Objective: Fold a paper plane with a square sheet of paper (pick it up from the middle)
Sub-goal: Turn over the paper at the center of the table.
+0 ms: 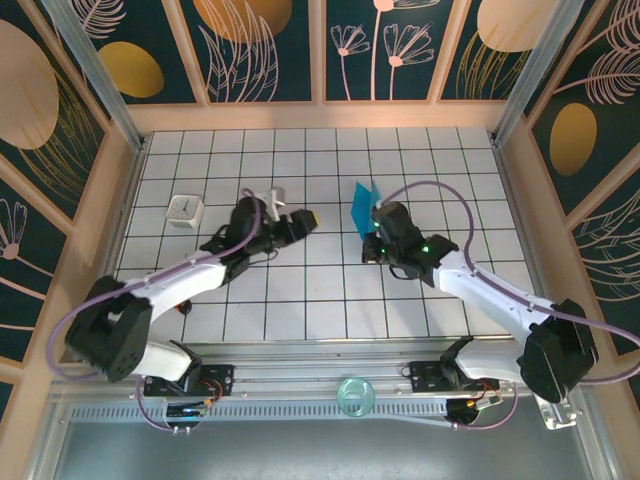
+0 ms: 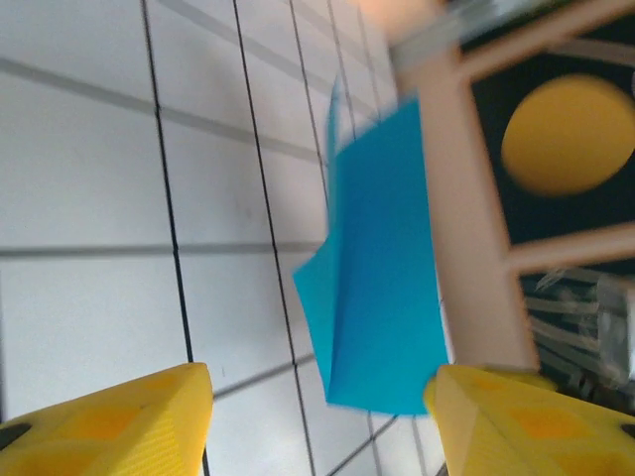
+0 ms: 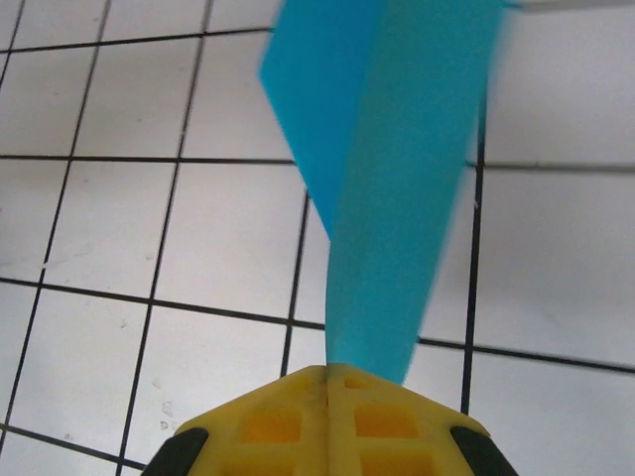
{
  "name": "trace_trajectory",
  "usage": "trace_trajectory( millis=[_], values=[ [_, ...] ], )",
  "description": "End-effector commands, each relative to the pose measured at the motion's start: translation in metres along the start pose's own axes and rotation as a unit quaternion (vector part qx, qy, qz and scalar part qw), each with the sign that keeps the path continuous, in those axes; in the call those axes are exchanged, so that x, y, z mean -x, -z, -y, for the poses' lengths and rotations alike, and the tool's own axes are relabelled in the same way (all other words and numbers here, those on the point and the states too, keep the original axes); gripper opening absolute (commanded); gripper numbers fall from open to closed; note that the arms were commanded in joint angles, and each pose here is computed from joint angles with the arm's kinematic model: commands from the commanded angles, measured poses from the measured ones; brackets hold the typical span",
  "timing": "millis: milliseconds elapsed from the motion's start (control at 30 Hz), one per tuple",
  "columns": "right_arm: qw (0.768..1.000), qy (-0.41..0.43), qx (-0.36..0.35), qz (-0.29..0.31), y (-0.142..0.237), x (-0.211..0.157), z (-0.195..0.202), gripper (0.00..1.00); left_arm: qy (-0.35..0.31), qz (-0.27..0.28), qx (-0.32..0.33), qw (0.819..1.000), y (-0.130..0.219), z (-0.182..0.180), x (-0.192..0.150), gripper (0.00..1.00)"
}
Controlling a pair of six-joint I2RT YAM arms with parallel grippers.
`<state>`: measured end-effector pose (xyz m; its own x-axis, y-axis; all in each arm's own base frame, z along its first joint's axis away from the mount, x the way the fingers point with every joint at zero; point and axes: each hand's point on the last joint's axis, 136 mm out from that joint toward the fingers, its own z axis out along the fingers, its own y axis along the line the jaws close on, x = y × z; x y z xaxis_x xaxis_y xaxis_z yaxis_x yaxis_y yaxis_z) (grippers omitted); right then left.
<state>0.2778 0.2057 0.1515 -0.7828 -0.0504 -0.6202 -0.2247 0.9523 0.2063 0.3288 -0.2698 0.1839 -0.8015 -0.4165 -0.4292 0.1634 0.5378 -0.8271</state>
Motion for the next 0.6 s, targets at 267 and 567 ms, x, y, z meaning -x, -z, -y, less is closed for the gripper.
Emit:
trace_trajectory(
  millis=[267,567],
  values=[
    [0.95,0.228,-0.147,-0.155,-0.049,-0.094,-0.028,0.0,0.058,0.043,0.119,0.99,0.046,-0.076,0.014,0.57],
    [0.959,0.229,0.054,-0.158,-0.046,-0.133,-0.098,0.0,0.051,-0.05,0.097,0.993,0.021,-0.07,-0.009,0.51]
  ],
)
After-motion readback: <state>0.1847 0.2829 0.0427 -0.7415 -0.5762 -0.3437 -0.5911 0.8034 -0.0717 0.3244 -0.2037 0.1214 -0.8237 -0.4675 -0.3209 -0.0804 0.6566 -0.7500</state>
